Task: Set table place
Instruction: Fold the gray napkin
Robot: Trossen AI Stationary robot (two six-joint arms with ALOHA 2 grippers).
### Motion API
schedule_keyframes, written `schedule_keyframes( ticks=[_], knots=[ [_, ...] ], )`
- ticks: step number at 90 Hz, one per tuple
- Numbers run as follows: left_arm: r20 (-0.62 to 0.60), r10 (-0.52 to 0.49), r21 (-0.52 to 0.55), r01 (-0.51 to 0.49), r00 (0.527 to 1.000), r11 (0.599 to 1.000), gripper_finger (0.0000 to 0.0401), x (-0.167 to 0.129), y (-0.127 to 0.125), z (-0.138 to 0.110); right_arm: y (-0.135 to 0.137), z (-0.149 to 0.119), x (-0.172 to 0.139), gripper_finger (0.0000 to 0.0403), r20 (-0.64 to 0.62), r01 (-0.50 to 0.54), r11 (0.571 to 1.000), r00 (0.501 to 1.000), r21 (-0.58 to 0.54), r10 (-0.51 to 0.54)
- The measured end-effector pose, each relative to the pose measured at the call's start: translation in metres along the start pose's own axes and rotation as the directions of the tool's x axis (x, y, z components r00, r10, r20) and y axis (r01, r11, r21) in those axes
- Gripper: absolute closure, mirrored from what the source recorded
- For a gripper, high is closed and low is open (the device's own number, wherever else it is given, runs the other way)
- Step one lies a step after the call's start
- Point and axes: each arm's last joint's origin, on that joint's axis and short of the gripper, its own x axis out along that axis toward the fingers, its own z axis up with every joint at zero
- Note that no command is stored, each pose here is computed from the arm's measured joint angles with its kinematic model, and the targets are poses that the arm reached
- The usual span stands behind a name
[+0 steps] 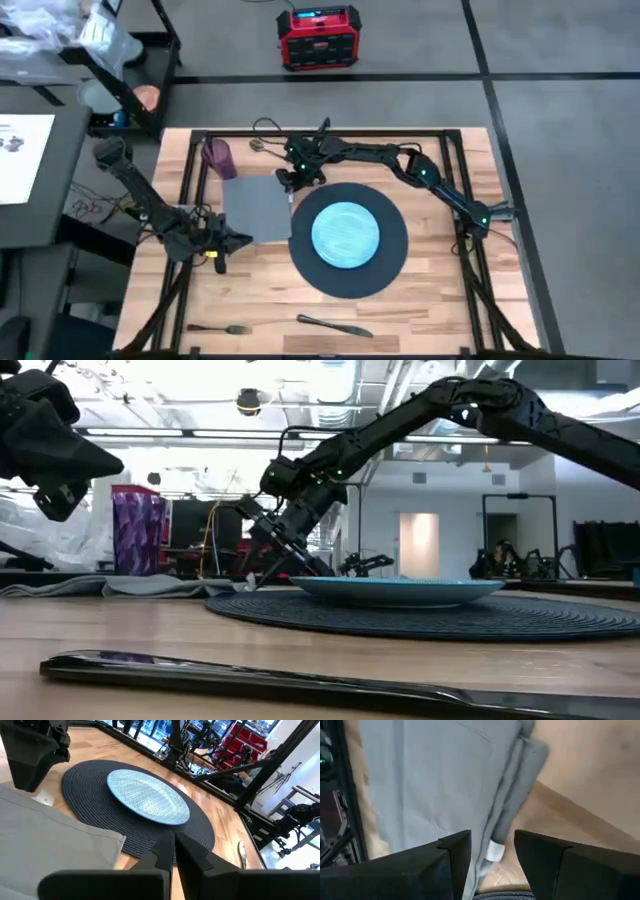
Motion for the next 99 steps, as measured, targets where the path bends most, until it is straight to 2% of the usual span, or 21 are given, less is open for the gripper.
schedule_keyframes(
  ticks=[29, 49, 61, 79, 99],
  knots=[
    [0.001, -0.001, 0.005, 0.001, 1.000, 1.000, 0.0401, 0.000, 0.000, 0.000, 0.012, -0.015, 0.013, 0.0264, -0.006, -0.024, 1.000, 1.000, -0.015, 0.024],
    [0.002, -0.002, 0.002, 0.002, 1.000, 1.000, 0.0401, 0.000, 0.000, 0.000, 0.003, -0.019, 0.037, 0.0272, -0.031, -0.012, 1.000, 0.999, 0.009, 0.013],
    [0.002, -0.003, 0.001, 0.003, 1.000, 1.000, 0.0401, 0.000, 0.000, 0.000, -0.003, -0.023, 0.052, 0.0302, -0.065, -0.022, 0.999, 0.998, -0.034, 0.019],
    [0.000, -0.001, 0.007, 0.001, 1.000, 1.000, 0.0401, 0.000, 0.000, 0.000, 0.010, -0.026, 0.049, 0.0390, -0.042, -0.054, 0.986, 0.998, -0.155, 0.048],
    [0.000, -0.001, 0.007, 0.001, 1.000, 1.000, 0.0401, 0.000, 0.000, 0.000, 0.030, -0.026, 0.032, 0.0400, -0.050, -0.052, 0.967, 0.998, -0.248, 0.041]
  ],
)
